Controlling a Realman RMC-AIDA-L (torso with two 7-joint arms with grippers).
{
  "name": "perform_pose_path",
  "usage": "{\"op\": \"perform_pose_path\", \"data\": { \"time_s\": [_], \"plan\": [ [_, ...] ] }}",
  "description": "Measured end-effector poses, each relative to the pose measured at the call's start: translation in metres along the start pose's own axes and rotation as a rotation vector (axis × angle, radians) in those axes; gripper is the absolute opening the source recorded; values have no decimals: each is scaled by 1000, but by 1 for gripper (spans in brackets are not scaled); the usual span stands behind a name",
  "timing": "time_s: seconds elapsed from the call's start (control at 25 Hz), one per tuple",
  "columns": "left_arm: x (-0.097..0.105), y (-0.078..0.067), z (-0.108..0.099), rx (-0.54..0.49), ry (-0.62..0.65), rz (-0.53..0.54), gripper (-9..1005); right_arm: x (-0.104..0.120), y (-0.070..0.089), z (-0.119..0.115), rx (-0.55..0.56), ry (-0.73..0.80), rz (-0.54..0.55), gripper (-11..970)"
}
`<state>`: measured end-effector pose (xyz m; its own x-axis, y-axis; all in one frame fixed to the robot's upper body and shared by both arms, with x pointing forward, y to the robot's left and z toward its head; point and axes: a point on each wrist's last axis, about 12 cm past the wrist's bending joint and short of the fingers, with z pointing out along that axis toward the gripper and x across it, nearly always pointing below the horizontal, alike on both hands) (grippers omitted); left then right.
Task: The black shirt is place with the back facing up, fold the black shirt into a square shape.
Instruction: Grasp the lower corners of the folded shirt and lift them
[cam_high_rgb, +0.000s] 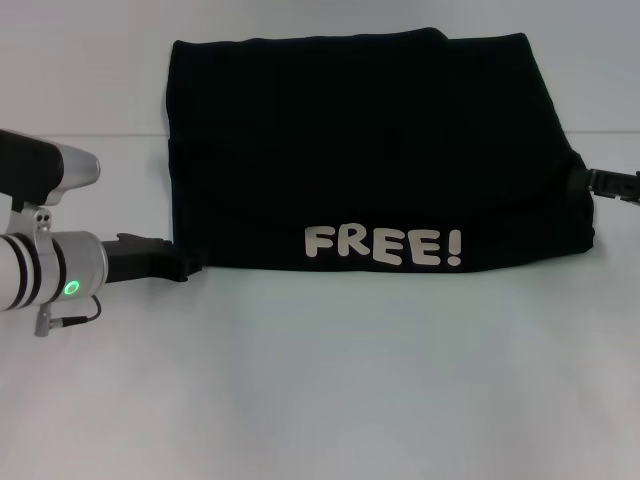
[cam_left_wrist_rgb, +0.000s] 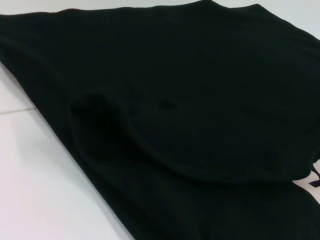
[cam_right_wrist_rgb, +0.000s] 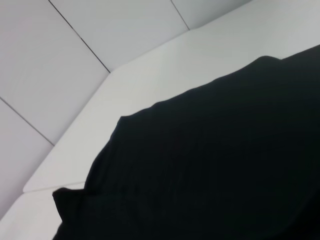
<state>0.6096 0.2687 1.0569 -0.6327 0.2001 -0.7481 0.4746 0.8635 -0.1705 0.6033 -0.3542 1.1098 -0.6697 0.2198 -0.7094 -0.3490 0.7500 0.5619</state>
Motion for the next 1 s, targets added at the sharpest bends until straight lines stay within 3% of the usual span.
{"op": "perform_pose_path", "data": {
  "time_s": [0.24,0.44,0.64,1.0],
  "plan": [
    [-2,1,0,-10,-4,2,338,3,-9,-3,74,68,13,734],
    [-4,2,0,-7,-4,0,125,1,-14,2,154,128,-1,735],
    [-6,1,0,5,-5,-1,11,1,-12,13,192,161,-16,734],
    [-10,1,0,1,-9,5,11,9,-7,35,221,184,-26,731]
  ]
}}
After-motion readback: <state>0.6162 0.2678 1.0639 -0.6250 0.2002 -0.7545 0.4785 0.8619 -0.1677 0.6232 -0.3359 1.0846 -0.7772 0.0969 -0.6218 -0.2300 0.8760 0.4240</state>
